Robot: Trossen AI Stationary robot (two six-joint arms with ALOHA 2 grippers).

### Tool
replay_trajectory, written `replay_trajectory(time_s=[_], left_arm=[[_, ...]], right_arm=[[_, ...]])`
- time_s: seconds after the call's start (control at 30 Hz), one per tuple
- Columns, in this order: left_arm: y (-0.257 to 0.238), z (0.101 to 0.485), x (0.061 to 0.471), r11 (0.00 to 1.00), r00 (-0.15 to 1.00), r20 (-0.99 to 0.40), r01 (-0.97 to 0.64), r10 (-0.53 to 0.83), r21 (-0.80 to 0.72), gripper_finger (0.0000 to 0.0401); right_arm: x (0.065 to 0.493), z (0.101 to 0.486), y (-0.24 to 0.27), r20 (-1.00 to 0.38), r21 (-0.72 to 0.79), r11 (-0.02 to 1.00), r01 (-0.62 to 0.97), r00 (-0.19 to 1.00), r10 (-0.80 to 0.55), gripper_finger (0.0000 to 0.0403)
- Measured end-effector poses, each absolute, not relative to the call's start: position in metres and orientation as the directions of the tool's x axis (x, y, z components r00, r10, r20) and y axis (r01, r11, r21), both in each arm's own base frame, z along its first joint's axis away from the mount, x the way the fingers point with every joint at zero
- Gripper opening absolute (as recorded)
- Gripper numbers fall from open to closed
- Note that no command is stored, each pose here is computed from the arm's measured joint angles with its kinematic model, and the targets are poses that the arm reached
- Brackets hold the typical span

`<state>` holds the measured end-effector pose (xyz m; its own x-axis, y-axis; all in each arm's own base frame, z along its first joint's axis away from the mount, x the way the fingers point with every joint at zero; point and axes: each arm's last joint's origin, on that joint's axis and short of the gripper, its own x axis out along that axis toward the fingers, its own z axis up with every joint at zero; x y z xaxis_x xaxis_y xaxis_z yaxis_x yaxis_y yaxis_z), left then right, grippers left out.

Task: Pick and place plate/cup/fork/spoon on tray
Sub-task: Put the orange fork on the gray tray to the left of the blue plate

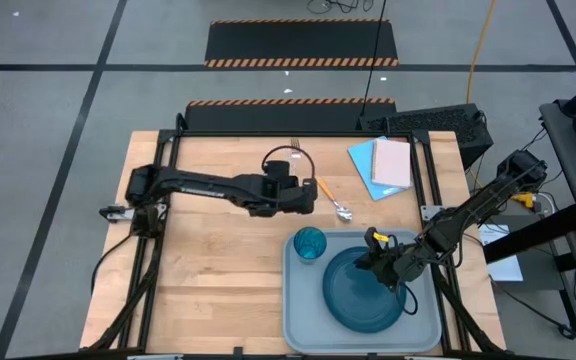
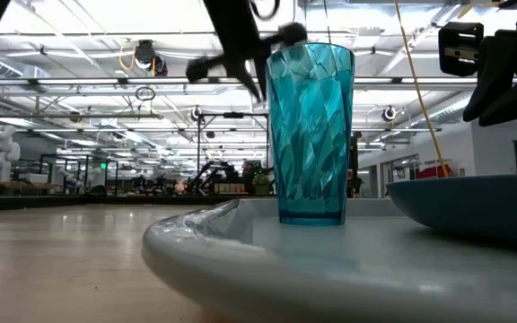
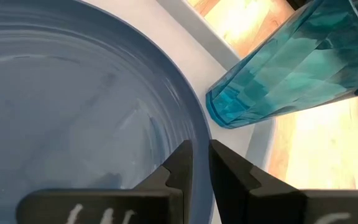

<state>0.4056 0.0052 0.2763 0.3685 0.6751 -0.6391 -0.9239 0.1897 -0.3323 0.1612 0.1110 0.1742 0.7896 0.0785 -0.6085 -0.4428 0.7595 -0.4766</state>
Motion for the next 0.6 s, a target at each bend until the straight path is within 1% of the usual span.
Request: replay_trajectory(time_s=[0.17,0.37,0.5,0.6], left_arm=[[-0.022,0.304,0.396,0.291,0.473,-0.569,-0.876,0.673,-0.385,0.0011],[-0.061,0.335,0.388,0.434,0.639,-0.472,-0.765,0.607,-0.477,0.0009],[-0.09,0.345,0.387,0.51,0.727,-0.412,-0.682,0.549,-0.524,0.0009],[-0.109,0.354,0.383,0.533,0.78,-0.361,-0.617,0.511,-0.579,0.0009]], right_arm=[[0.161,0.174,0.111,-0.608,-0.477,0.759,-0.443,0.79,0.079,0.0043],[0.161,0.174,0.111,-0.608,-0.477,0.759,-0.443,0.79,0.079,0.0043],[0.161,0.174,0.111,-0.608,-0.476,0.76,-0.443,0.79,0.079,0.0043],[0.161,0.174,0.111,-0.608,-0.476,0.76,-0.442,0.79,0.079,0.0043]])
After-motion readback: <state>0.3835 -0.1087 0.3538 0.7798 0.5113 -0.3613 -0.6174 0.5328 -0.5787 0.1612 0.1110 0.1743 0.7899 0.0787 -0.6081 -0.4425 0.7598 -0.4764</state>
